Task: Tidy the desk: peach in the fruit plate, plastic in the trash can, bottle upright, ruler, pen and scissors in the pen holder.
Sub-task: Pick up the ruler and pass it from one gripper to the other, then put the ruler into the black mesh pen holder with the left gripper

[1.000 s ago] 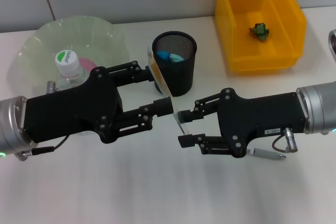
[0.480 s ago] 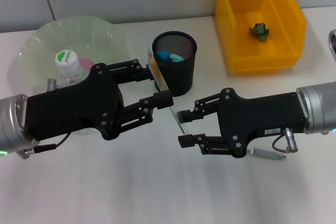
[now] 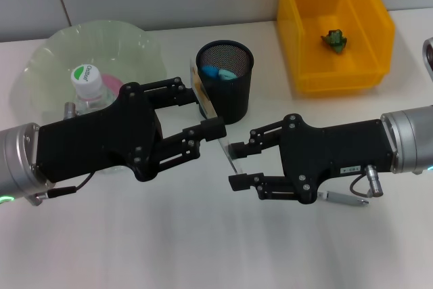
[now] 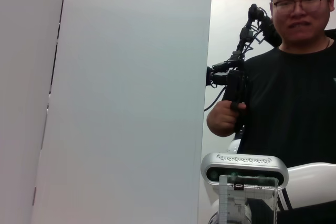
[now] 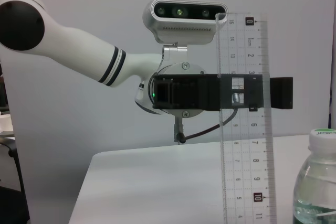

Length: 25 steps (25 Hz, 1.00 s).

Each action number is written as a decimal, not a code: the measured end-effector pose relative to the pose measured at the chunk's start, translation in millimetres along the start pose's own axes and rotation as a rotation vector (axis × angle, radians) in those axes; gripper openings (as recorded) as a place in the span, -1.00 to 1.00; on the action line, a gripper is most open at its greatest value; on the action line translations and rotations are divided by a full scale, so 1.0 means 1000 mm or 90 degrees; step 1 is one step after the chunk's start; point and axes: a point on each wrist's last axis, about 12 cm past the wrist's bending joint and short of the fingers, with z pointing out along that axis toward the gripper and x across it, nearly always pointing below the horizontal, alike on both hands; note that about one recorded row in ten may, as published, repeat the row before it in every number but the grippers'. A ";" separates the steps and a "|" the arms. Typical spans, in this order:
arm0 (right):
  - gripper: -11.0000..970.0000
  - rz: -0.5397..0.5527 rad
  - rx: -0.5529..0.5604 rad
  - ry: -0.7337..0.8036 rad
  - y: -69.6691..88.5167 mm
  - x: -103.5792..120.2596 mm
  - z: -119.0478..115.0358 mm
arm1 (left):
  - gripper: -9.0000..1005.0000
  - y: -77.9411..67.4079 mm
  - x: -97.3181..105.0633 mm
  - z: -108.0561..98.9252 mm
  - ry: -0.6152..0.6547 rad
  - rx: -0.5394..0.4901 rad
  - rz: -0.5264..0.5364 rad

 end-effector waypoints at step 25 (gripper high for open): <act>0.00 0.002 -0.004 -0.005 0.000 -0.001 0.002 | -0.22 -0.001 0.002 0.001 -0.011 0.000 0.004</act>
